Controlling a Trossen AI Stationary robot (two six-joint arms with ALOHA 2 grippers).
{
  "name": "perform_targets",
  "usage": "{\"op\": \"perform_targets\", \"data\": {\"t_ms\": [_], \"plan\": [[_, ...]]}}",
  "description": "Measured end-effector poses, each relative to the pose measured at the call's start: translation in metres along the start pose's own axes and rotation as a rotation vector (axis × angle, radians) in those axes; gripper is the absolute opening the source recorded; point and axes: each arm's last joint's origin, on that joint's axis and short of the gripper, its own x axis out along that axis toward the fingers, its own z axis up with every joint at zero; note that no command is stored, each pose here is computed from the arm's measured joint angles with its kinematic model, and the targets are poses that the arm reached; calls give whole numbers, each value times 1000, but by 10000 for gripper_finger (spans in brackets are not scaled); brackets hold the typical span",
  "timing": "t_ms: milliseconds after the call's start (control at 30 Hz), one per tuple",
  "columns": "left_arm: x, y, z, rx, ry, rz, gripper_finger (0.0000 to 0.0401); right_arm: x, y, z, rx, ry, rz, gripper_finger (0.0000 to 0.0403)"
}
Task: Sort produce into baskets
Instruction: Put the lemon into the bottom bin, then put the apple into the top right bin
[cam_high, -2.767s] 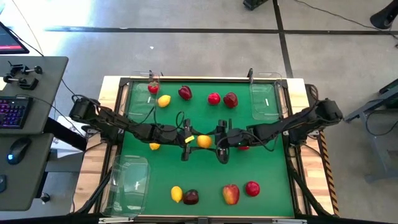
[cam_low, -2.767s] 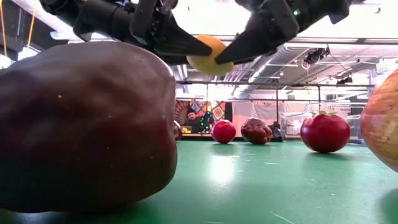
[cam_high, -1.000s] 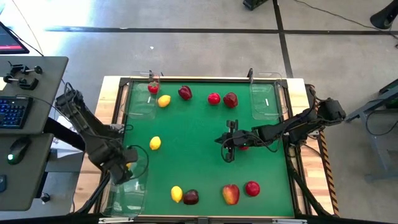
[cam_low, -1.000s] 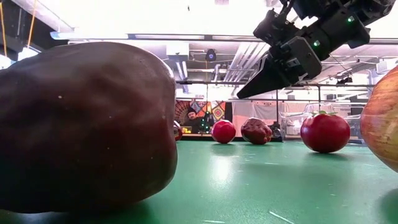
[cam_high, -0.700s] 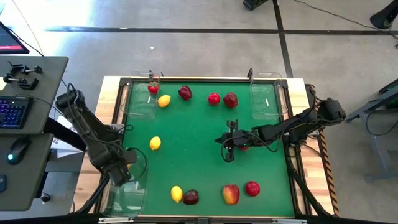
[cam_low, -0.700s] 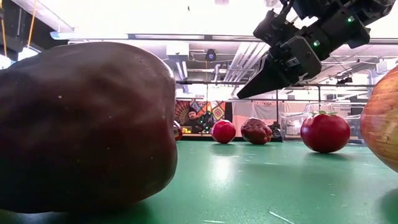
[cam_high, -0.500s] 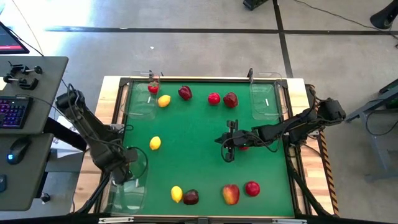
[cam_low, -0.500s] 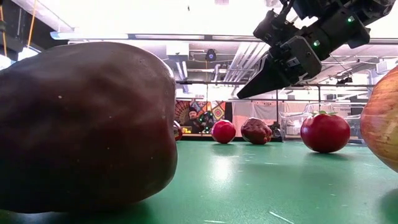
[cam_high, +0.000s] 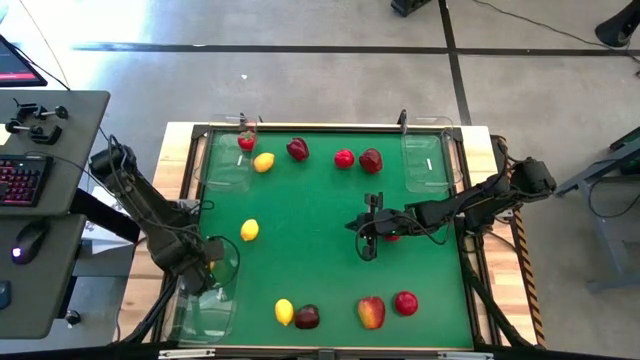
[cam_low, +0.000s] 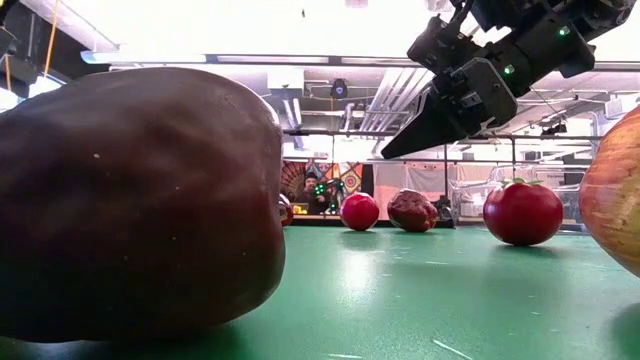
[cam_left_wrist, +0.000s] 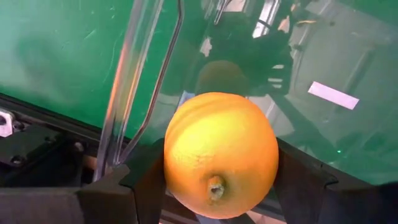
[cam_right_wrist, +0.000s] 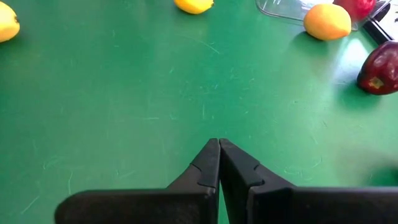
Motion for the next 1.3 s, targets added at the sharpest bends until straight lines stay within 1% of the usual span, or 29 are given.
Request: {"op": "perform_targets", "data": {"t_ms": [267,400,500,600,700,800,900,1000,1300], "plan": [[17,7,-3,-9,25,40,223,0,0,0,-1,3,7,0],[18,7,-3,-10,30,39,224,0,0,0,-1,3,8,0],[18,6,-4,-33,66,26,225,0,0,0,-1,3,8,0],[18,6,-4,-60,70,26,225,0,0,0,-1,3,8,0],[18,7,-3,-112,69,31,234,0,0,0,-1,3,8,0],[18,8,-1,-127,82,28,252,0,0,0,-1,3,8,0],[18,9,1,-120,104,19,271,0,0,0,-1,3,8,0],[18,9,2,-114,129,8,281,0,0,0,-1,3,8,0],[2,6,6,-52,149,-22,285,0,0,0,0,3,8,0]]}}
